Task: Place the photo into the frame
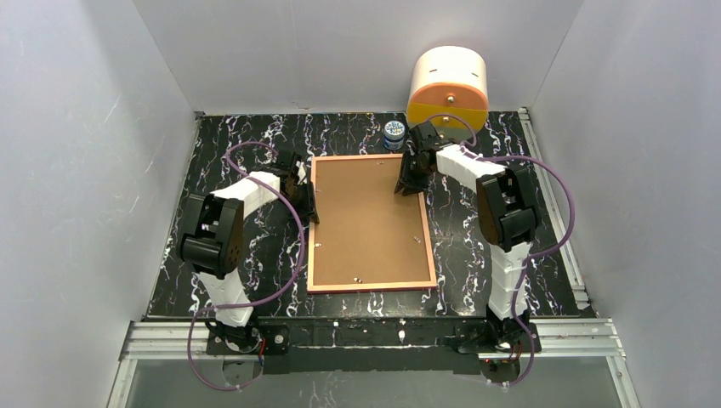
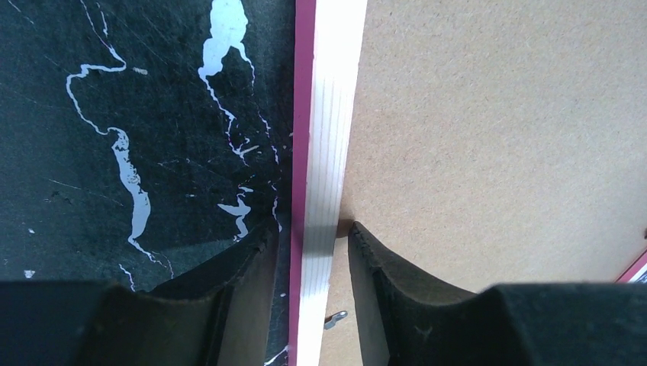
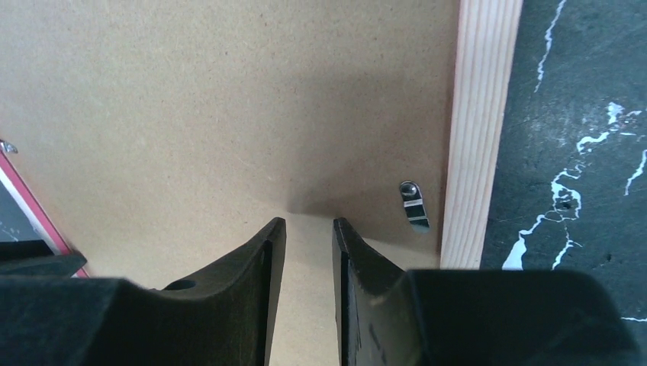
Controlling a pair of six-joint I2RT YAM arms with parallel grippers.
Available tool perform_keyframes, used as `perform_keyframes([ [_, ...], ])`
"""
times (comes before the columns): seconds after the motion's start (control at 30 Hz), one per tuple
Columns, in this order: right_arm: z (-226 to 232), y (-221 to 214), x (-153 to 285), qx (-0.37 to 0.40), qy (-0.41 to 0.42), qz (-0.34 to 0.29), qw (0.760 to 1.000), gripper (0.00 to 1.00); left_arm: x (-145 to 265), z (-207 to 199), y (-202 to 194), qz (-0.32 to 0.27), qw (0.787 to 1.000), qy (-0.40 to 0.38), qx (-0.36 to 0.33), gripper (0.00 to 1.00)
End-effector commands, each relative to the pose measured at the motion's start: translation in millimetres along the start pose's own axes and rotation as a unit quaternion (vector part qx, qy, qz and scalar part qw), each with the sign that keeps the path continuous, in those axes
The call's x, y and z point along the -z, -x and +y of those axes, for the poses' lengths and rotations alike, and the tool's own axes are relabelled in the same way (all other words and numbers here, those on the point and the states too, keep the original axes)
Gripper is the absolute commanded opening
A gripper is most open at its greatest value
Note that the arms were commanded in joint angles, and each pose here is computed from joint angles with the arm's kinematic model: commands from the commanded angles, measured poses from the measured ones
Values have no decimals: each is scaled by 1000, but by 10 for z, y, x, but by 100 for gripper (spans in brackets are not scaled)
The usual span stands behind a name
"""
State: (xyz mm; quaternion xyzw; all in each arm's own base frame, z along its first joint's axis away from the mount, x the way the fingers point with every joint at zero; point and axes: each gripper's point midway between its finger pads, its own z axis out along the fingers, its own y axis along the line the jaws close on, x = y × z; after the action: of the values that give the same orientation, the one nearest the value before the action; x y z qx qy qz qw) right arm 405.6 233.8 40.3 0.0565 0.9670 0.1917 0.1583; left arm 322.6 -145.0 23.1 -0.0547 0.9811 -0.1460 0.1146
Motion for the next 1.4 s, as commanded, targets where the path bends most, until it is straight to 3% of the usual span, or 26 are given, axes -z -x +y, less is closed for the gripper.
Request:
perform_keyframes([
  [0.0,-181,90,-48,-3,-53,-15,998,37,115,15,-12,-3,1000,-1,-10,36],
  [0.5,-559,284,3,-17,-139,-37,989,35,123,45,-5,-4,1000,3,-6,31],
  [0.83,-497,369,-17,-5,-122,-48,991,37,135,68,2,-4,1000,8,-3,31],
  [1.37,-379,512,102,157,-70,-81,982,35,111,157,-21,4,1000,21,-12,29],
])
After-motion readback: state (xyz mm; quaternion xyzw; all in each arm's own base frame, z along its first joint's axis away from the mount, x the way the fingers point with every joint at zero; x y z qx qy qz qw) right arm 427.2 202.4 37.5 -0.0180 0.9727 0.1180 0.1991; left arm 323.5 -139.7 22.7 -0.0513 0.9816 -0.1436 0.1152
